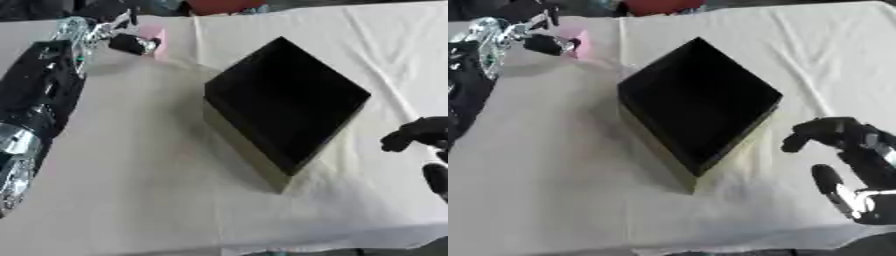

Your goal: Pick up objects on the table and place them in the box.

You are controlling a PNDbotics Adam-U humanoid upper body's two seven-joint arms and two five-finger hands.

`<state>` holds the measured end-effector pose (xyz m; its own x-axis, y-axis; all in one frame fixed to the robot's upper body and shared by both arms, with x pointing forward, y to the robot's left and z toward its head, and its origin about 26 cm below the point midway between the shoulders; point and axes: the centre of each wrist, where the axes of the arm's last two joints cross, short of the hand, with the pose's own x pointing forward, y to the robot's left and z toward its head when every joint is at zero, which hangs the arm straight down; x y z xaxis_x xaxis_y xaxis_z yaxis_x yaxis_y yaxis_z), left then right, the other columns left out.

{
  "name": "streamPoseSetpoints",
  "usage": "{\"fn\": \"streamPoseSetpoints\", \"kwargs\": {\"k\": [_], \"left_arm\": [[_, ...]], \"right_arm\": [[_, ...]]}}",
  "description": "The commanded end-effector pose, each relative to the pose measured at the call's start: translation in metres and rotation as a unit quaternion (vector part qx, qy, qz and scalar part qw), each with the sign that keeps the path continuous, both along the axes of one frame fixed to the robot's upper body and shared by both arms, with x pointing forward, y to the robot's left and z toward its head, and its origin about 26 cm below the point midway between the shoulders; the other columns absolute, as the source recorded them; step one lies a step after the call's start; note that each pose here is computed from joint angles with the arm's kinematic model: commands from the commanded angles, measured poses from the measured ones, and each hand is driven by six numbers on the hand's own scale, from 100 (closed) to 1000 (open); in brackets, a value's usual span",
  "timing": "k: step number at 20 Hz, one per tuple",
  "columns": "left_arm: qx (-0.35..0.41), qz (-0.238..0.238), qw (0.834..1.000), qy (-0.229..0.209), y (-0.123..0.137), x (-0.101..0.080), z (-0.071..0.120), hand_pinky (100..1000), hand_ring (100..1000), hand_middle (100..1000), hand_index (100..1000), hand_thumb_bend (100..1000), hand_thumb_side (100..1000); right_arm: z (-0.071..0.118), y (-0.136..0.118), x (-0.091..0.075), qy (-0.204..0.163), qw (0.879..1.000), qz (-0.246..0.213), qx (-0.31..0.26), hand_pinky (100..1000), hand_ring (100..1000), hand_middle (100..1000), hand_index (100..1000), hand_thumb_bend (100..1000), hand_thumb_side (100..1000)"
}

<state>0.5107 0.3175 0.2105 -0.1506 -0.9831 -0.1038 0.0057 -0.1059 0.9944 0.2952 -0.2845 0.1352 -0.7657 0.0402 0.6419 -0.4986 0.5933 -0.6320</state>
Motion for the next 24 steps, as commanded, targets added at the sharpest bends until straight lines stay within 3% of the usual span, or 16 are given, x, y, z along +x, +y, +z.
{"fn": "streamPoseSetpoints", "kwargs": {"k": [1, 12, 18, 24], "left_arm": [[0.004, 0.013, 1.000, -0.015, 0.007, 0.000, 0.012, 725, 661, 680, 987, 361, 712], [0.010, 0.025, 1.000, -0.004, 0.012, -0.002, 0.001, 724, 660, 679, 985, 330, 741], [-0.002, 0.031, 0.999, -0.010, 0.011, -0.002, 0.000, 718, 650, 669, 982, 266, 742], [-0.007, 0.022, 1.000, -0.011, 0.008, -0.001, 0.000, 720, 653, 672, 983, 279, 829]], "right_arm": [[0.008, -0.002, 0.000, -0.077, 0.994, 0.051, -0.055, 739, 674, 600, 838, 100, 393], [0.008, -0.001, 0.000, -0.079, 0.994, 0.051, -0.055, 739, 673, 600, 838, 100, 393], [0.008, -0.001, 0.000, -0.081, 0.994, 0.052, -0.055, 739, 673, 599, 838, 100, 393], [0.009, -0.001, 0.001, -0.082, 0.994, 0.052, -0.056, 739, 672, 599, 837, 100, 393]]}}
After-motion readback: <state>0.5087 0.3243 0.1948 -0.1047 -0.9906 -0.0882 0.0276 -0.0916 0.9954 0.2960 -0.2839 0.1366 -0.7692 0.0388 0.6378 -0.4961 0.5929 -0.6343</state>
